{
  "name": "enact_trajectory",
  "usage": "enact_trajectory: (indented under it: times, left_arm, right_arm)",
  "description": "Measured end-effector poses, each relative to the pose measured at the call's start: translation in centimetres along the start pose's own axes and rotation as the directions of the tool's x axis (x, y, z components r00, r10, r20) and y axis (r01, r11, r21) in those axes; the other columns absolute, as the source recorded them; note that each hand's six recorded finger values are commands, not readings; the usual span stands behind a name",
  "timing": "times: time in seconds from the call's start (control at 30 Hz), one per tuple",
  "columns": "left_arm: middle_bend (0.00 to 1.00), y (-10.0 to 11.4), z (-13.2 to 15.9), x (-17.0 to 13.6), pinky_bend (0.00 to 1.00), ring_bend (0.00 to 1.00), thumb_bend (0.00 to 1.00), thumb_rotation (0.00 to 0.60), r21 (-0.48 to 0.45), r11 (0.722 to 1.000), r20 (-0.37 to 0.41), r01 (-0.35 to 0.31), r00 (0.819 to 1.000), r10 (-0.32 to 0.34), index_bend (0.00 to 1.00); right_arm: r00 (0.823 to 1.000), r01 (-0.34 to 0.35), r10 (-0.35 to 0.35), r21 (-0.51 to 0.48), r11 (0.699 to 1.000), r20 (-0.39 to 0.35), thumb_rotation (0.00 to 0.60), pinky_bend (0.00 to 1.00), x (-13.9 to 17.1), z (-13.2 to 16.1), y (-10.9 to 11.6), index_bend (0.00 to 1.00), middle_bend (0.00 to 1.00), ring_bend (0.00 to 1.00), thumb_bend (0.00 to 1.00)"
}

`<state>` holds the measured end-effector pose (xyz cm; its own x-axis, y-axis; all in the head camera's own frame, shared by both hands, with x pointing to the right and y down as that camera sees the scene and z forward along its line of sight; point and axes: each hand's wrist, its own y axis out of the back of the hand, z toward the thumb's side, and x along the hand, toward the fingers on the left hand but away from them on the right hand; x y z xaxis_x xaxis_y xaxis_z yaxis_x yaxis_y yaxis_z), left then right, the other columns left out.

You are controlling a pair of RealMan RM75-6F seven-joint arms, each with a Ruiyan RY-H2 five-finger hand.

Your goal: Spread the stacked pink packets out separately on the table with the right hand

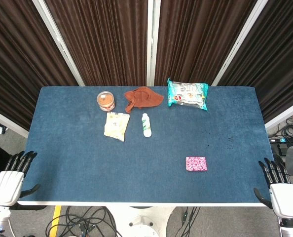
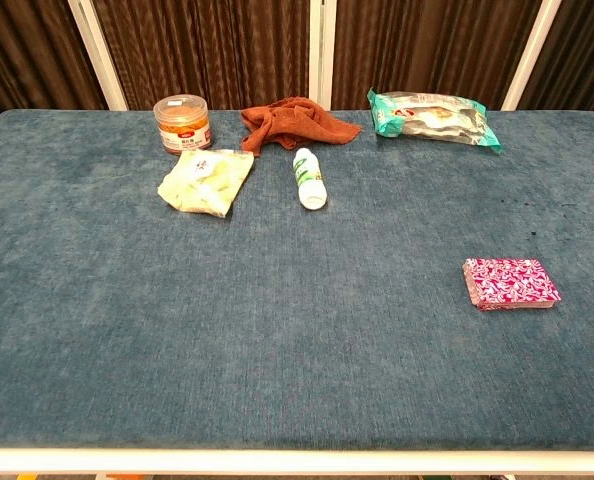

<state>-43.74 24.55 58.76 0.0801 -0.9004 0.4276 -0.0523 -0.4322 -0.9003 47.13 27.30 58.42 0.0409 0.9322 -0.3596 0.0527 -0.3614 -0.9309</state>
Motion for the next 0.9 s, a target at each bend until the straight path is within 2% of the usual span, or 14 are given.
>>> enact_trajectory:
  times: [0.63,0.7,0.77,0.83,0.9]
  left_arm:
    - [0.08,-0.04,-0.07,-0.10,0.11,0.00,0.13,0.600,-0.002,1.000,-0.003,0.000,1.000,0.000,0.09]
    - [0.08,-0.02,-0.09,-0.11,0.11,0.00,0.13,0.600,-0.003,1.000,-0.003,-0.001,1.000,0.001,0.09]
    - [0.08,-0.06,-0.11,-0.12,0.11,0.00,0.13,0.600,-0.002,1.000,-0.004,0.001,1.000,-0.001,0.09]
    - [0.08,-0.06,-0.09,-0.07,0.11,0.00,0.13,0.600,-0.003,1.000,-0.003,0.000,1.000,0.000,0.09]
    - [0.08,-0.17,-0.07,-0.12,0.11,0.00,0.13,0.600,-0.004,1.000,-0.003,0.003,1.000,-0.003,0.09]
  right_arm:
    - [1.000,-0.005,0.005,-0.004,1.000,0.001,0.600,0.02,-0.01,-0.05,-0.05,0.00,0.00,0.00,0.20]
    - [1.000,-0.006,0.006,-0.005,1.000,0.000,0.600,0.16,-0.08,-0.04,-0.03,0.00,0.00,0.07,0.20]
    - [1.000,-0.008,0.008,-0.011,1.000,-0.002,0.600,0.37,-0.10,0.04,0.00,0.00,0.02,0.21,0.20]
    - [1.000,-0.008,0.008,-0.013,1.000,-0.008,0.600,0.49,-0.09,0.18,0.04,0.00,0.04,0.34,0.20]
    - [1.000,-0.003,0.003,-0.012,1.000,-0.017,0.600,0.56,-0.08,0.34,0.16,0.00,0.09,0.45,0.20]
